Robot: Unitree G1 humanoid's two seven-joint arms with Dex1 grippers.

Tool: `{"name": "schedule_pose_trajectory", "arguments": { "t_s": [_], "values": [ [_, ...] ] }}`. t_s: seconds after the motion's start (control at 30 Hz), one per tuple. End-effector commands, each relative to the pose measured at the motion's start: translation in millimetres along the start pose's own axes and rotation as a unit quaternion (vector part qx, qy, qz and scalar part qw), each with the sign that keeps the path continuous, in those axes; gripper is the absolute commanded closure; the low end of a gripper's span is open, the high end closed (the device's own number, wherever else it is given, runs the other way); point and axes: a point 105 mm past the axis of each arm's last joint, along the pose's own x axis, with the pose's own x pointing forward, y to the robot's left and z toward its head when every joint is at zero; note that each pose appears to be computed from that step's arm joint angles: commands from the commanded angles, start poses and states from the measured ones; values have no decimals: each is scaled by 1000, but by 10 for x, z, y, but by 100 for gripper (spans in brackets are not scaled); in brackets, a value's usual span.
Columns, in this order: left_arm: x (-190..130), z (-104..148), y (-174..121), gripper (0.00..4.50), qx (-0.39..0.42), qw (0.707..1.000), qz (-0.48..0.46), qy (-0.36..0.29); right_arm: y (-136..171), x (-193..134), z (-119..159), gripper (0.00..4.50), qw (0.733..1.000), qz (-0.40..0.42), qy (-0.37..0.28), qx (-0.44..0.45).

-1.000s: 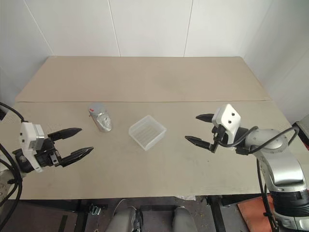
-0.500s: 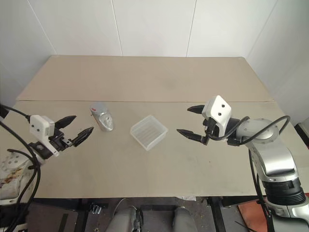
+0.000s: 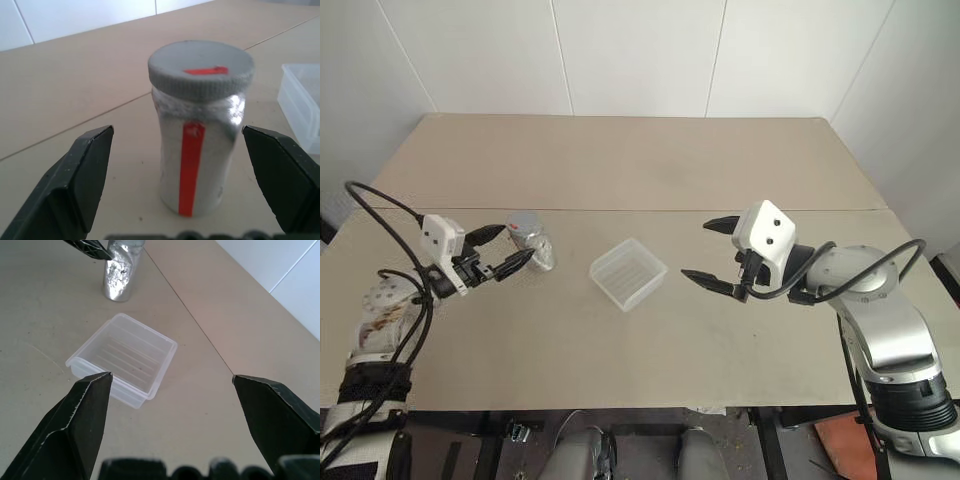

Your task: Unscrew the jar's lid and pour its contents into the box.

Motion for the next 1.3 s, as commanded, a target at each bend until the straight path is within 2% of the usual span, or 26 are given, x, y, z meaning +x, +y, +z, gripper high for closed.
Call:
{"name": "schedule_pose_trajectory", "arguments": {
  "t_s": [0.03,0.23,0.37,0.47,0.53,0.67,0.83,0.9,1.03,1.3],
  "values": [
    [126,91,29,2,17,1000,2,-22,-23,-47,131,0,1000,-7,-13,-24],
    [279,48,11,2,11,999,8,-33,-32,-58,152,0,999,-8,-15,-27],
    [312,37,-2,93,6,999,12,-47,-41,-68,163,0,999,-9,-16,-28],
    [319,54,-25,201,1,998,13,-64,-32,-71,167,0,999,-9,-17,-28],
    [306,71,-57,258,5,997,11,-70,-23,-70,175,0,999,-10,-19,-28],
    [233,266,-197,256,21,996,-36,-83,-27,-3,297,0,999,-12,-50,-16],
    [6,781,-439,256,43,979,-190,-64,119,345,770,0,983,67,-166,48],
    [-74,917,-522,256,52,966,-246,-54,140,458,912,0,975,93,-190,68],
    [-31,1104,-666,256,43,948,-308,-66,132,727,1145,0,967,117,-207,95],
    [237,1176,-895,256,40,924,-371,-81,141,1105,1353,0,970,122,-187,100]
  ]
}}
